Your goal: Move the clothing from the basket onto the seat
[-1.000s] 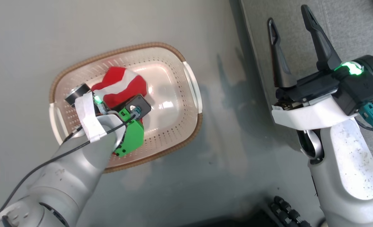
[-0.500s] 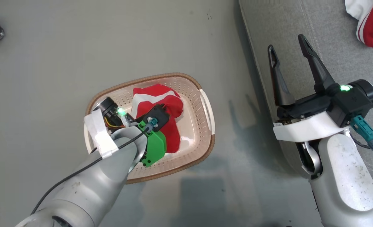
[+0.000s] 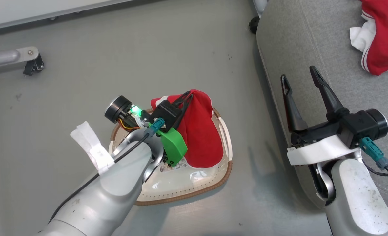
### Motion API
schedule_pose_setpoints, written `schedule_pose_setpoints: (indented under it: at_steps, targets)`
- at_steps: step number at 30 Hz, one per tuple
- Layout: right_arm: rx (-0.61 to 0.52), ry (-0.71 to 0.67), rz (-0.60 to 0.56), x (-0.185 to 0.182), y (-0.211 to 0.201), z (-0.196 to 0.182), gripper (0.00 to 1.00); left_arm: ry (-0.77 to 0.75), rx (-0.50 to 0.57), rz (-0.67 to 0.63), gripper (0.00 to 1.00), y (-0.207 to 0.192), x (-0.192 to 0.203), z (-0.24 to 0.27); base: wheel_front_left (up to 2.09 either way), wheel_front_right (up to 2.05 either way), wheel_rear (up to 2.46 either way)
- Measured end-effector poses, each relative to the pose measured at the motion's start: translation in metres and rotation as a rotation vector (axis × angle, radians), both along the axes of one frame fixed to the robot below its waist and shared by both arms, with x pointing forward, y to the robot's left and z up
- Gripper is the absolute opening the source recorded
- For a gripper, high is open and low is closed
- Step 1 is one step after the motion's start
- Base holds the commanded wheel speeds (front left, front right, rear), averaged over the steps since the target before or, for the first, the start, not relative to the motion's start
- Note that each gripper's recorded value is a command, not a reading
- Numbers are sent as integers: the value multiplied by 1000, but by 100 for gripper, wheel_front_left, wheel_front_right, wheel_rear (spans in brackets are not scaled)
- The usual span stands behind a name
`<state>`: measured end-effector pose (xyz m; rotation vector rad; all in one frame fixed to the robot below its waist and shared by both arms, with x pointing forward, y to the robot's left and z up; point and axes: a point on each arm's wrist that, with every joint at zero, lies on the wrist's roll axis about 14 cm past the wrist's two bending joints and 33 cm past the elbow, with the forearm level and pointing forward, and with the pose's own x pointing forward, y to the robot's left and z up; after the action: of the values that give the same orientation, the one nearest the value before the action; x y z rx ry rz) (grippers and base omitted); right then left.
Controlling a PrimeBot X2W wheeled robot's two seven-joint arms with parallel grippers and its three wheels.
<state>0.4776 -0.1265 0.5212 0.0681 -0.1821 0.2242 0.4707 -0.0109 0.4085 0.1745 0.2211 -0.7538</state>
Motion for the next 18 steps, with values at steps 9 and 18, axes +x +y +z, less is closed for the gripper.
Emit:
schedule_pose_setpoints:
  at_steps: [9,18]
  targets:
    - [11,-19,0,-17,1,14,100,-174,-153,63,0,6,11,84,0,0,0]
    - [28,-37,13,-31,5,26,100,-352,-267,94,0,13,9,162,0,0,0]
